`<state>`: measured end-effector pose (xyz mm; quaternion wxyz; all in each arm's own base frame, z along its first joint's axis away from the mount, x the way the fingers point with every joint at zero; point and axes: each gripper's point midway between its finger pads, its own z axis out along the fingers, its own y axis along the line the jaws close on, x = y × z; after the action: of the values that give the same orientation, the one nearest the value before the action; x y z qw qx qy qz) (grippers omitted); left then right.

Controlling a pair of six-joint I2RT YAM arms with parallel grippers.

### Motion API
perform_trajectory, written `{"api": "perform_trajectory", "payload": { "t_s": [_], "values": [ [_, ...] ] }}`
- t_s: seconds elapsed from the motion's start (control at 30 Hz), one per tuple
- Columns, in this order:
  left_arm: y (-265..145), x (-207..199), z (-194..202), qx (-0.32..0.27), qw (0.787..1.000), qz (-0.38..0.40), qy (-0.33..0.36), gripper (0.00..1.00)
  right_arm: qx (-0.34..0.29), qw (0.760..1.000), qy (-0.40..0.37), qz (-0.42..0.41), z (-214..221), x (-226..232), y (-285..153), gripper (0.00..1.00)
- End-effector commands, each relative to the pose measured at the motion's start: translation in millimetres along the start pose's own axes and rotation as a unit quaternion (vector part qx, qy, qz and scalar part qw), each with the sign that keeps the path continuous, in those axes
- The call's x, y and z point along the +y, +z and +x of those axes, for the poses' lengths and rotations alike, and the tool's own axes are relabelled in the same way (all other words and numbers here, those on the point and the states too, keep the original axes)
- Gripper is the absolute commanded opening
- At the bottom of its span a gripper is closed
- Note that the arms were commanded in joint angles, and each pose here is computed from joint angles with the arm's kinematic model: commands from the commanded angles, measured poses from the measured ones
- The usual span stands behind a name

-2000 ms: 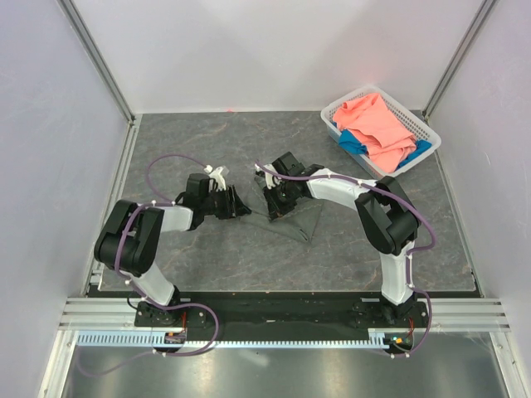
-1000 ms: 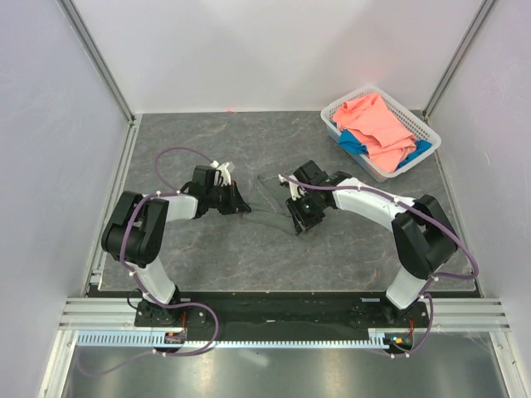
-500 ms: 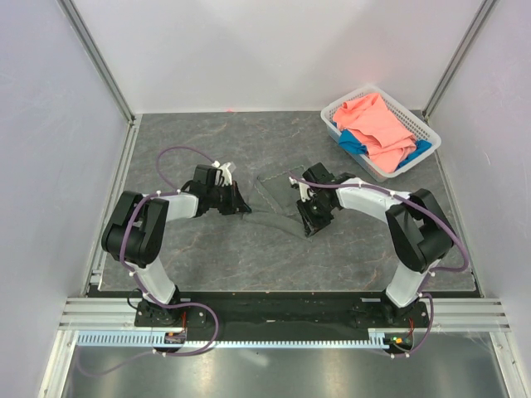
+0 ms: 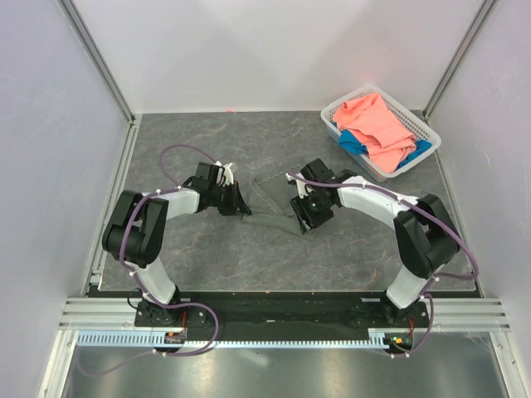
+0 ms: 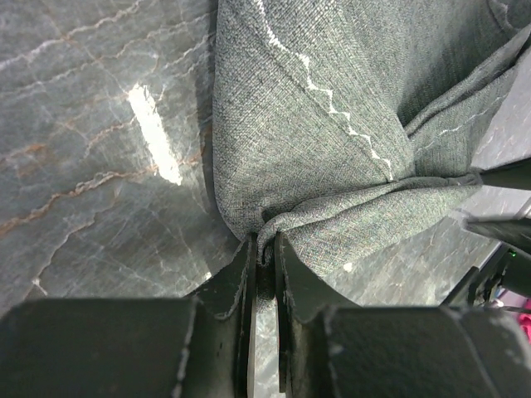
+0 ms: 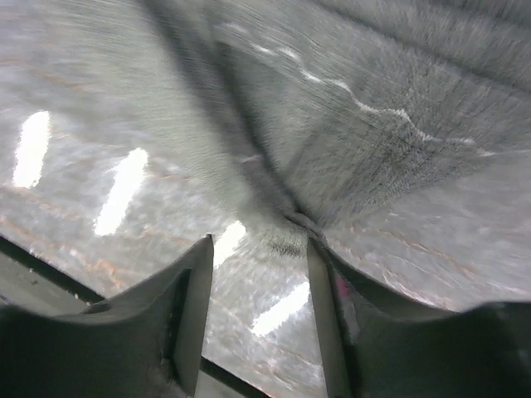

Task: Fold the napkin, place the utensils inside, and roll it up
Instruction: Roll the napkin with the utensil

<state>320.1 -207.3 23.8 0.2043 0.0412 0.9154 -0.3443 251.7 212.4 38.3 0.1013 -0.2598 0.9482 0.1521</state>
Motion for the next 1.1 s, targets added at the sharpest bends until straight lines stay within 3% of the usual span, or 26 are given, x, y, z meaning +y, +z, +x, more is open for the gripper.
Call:
{"api": "perform_trajectory", "payload": {
  "t_s": [0.0,0.17,0.37,0.77,1.07],
  "values": [
    [-7,-2,3,0.026,0.999,-0.019,-0.017,0.02,-0.088,0.991,-0.099,0.037,-44,34,-47,0.60],
    [-9,-9,4,0.043,0.998,-0.010,-0.033,0.02,-0.159,0.961,-0.205,0.095,-78,56,-30,0.69],
    [-9,-11,8,0.056,0.998,-0.005,-0.041,0.02,-0.197,0.939,-0.273,0.067,-110,81,-5,0.72],
    [-9,-12,10,0.066,0.997,-0.002,-0.045,0.02,-0.162,0.926,-0.340,0.000,-97,99,34,0.73],
    [-9,-14,11,0.069,0.997,0.006,-0.045,0.02,-0.115,0.940,-0.322,-0.017,-83,87,60,0.61]
  ]
}}
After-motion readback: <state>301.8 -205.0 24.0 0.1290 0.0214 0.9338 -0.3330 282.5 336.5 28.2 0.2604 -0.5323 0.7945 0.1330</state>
